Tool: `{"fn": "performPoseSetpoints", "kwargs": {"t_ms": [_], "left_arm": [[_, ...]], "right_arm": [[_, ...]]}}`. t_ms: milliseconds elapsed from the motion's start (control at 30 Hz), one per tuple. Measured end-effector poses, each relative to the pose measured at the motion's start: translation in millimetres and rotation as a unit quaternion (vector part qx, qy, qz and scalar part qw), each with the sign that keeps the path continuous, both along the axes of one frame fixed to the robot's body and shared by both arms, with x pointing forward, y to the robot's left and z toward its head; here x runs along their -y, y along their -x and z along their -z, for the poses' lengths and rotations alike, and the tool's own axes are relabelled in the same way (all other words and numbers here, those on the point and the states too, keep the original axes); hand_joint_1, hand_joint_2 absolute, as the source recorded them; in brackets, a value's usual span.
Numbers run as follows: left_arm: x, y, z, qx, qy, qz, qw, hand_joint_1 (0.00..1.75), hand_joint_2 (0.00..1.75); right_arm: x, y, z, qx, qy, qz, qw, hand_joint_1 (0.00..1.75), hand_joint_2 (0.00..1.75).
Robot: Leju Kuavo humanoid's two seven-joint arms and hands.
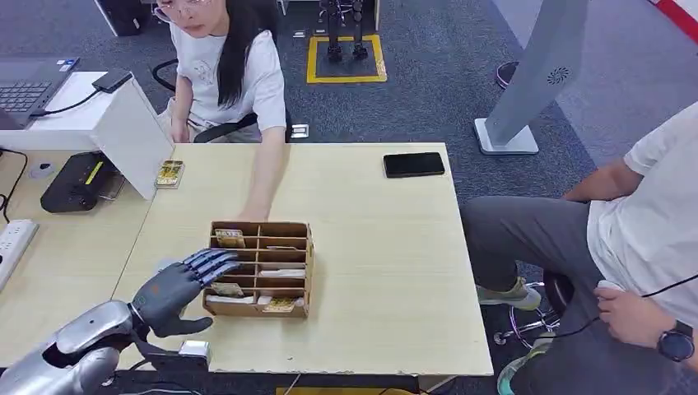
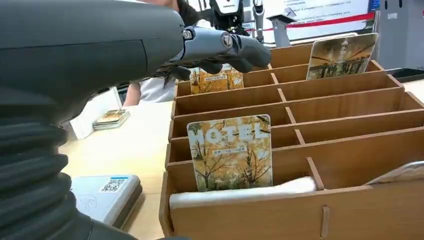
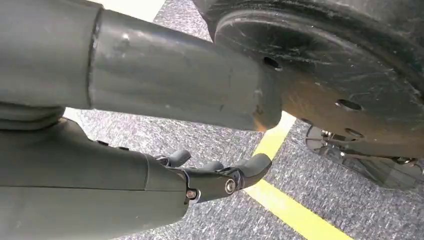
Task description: Pass the card to the sensor for recognition and then transmit it.
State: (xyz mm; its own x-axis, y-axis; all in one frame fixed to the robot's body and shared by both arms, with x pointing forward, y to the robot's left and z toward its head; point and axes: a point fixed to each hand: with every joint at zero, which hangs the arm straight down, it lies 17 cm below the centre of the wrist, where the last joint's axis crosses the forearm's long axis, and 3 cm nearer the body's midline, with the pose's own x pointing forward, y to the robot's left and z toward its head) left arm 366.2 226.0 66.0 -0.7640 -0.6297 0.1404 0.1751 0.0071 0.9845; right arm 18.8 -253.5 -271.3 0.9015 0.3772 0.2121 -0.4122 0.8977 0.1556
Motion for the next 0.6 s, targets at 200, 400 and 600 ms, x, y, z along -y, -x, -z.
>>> {"fn": "performPoseSetpoints", "kwargs": {"t_ms": [200,400,600], "left_arm": [[0.4,1.0,1.1,-0.002,-0.001,0.001,1.0,0.0,1.75],[0.6,1.7,2.4,-0.005,-0.002,0.002,1.0,0.09,1.75],[-0.8,4.5,10.0,-0.036,-0.01,0.006,0.999,1.75,1.75]], "right_arm": [[-0.1,0.1,0.0,0.0,0.0,0.0,1.0,0.0,0.0],[-0.1,0.1,0.0,0.0,0.0,0.0,1.0,0.0,0.0],[-0.1,0.1,0.0,0.0,0.0,0.0,1.0,0.0,0.0]]}}
